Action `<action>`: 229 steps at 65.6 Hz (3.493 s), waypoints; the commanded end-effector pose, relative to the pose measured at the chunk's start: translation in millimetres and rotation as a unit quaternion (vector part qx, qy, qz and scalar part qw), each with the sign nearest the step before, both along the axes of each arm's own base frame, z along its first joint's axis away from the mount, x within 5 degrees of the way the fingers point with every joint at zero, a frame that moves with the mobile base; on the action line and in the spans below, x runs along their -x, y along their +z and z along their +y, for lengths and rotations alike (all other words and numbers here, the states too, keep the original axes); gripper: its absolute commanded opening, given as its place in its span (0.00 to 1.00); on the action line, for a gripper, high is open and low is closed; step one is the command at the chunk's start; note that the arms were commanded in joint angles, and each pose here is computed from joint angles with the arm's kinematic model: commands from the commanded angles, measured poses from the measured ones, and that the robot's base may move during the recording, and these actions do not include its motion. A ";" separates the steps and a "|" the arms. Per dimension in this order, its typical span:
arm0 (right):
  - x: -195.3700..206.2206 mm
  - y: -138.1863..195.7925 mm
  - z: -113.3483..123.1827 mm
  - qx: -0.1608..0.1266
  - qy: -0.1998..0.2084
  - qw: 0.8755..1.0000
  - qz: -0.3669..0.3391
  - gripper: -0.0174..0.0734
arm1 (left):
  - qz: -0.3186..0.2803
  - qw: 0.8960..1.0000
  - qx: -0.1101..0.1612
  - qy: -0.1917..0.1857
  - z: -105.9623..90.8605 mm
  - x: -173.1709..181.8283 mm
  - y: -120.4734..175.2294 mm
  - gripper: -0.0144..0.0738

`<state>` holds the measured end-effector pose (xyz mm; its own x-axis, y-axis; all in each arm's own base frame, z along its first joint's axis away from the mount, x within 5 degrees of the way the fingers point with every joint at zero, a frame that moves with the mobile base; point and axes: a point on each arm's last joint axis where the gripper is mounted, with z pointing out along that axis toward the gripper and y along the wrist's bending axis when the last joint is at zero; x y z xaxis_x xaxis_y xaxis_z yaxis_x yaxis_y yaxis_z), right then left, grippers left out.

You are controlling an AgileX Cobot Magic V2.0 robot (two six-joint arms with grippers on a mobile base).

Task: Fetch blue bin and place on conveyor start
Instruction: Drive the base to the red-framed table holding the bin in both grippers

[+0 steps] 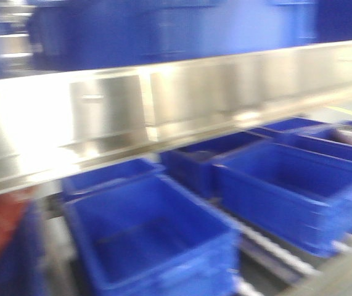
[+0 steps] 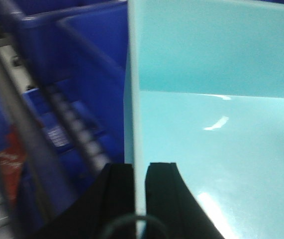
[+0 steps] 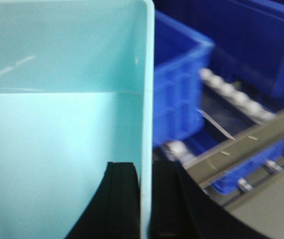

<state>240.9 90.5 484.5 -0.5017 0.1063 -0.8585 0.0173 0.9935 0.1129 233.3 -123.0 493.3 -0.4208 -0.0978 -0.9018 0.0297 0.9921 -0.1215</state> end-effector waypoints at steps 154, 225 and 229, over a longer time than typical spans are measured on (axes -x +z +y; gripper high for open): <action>2.3 9.5 -2.0 0.001 0.005 1.000 -0.031 0.01 | -0.037 0.999 0.010 -0.023 -3.7 0.6 9.4 0.04; 1.6 9.3 -1.6 0.001 0.005 0.999 -0.031 0.01 | -0.055 0.998 -0.005 -0.017 -1.8 -0.6 12.3 0.04; 1.6 9.3 -1.6 0.001 0.005 0.999 -0.031 0.01 | -0.059 0.998 -0.003 -0.020 -2.3 -0.8 12.9 0.04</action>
